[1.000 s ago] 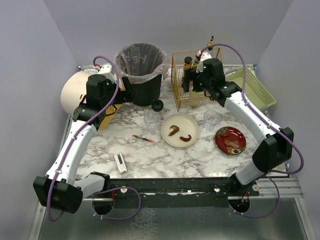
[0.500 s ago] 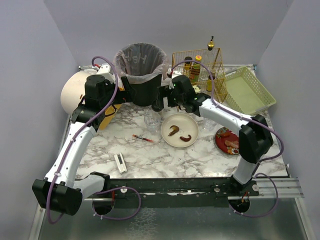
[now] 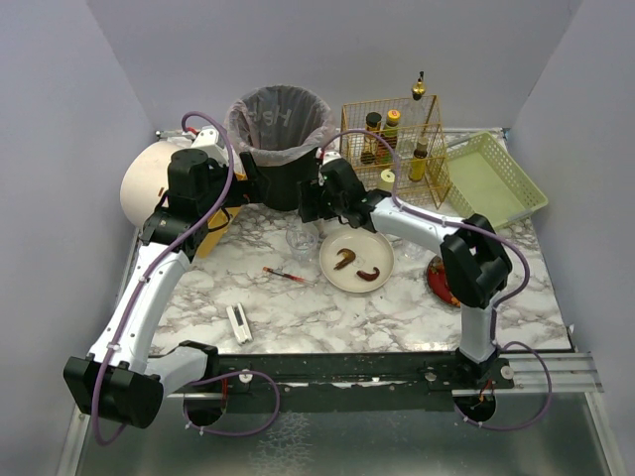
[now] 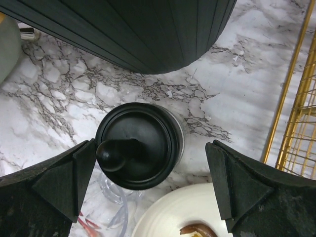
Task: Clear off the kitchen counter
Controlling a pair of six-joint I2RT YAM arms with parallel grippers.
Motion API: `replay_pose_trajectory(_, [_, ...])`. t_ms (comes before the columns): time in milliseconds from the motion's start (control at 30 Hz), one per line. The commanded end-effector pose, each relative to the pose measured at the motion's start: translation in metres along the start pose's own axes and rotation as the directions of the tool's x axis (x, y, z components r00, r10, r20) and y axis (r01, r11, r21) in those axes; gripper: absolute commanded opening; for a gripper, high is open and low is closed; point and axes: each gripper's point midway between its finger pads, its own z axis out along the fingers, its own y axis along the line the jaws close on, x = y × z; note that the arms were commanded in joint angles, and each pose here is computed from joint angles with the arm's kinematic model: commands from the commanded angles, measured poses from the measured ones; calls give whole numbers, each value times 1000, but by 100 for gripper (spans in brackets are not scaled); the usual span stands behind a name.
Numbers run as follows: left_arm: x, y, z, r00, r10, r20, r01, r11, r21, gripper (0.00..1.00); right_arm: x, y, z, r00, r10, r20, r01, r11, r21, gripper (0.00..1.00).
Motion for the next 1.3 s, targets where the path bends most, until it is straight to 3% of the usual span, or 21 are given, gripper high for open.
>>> replay_pose_trajectory(0, [1, 2, -5, 1000, 8, 1, -8, 1000, 0, 99, -2, 3, 16, 1000, -14, 20, 14, 999, 30, 99])
replay_pose_trajectory(167, [2, 2, -5, 1000, 12, -1, -12, 1000, 0, 99, 2, 1, 24, 999, -36, 14, 35, 998, 54, 95])
replay_pose_trajectory(300, [2, 3, -5, 1000, 13, -1, -13, 1000, -3, 99, 4, -2, 26, 999, -53, 12, 52, 996, 75, 85])
replay_pose_trajectory(600, [3, 3, -3, 1000, 13, -7, -13, 1000, -3, 99, -17, 6, 3, 995, -67, 74, 64, 997, 53, 47])
replay_pose_trajectory(667, [2, 3, -3, 1000, 13, -6, -13, 1000, -2, 99, -24, 9, -7, 994, -62, 95, 58, 998, 37, 42])
replay_pose_trajectory(767, [1, 2, -3, 1000, 14, -5, -14, 1000, -1, 99, -44, 13, -28, 988, -51, 144, 47, 999, 26, 35])
replay_pose_trajectory(967, [0, 2, -3, 1000, 11, 1, -11, 1000, 1, 99, -92, 14, -74, 968, -66, 240, 56, 997, 49, 11])
replay_pose_trajectory(1100, [1, 2, -3, 1000, 11, 0, -11, 1000, 2, 99, -114, 9, -101, 958, -79, 275, 60, 995, 76, 1])
replay_pose_trajectory(1267, [2, 2, -6, 1000, 14, 4, -14, 1000, 1, 99, -136, -18, -127, 949, -69, 306, 37, 993, 110, 0])
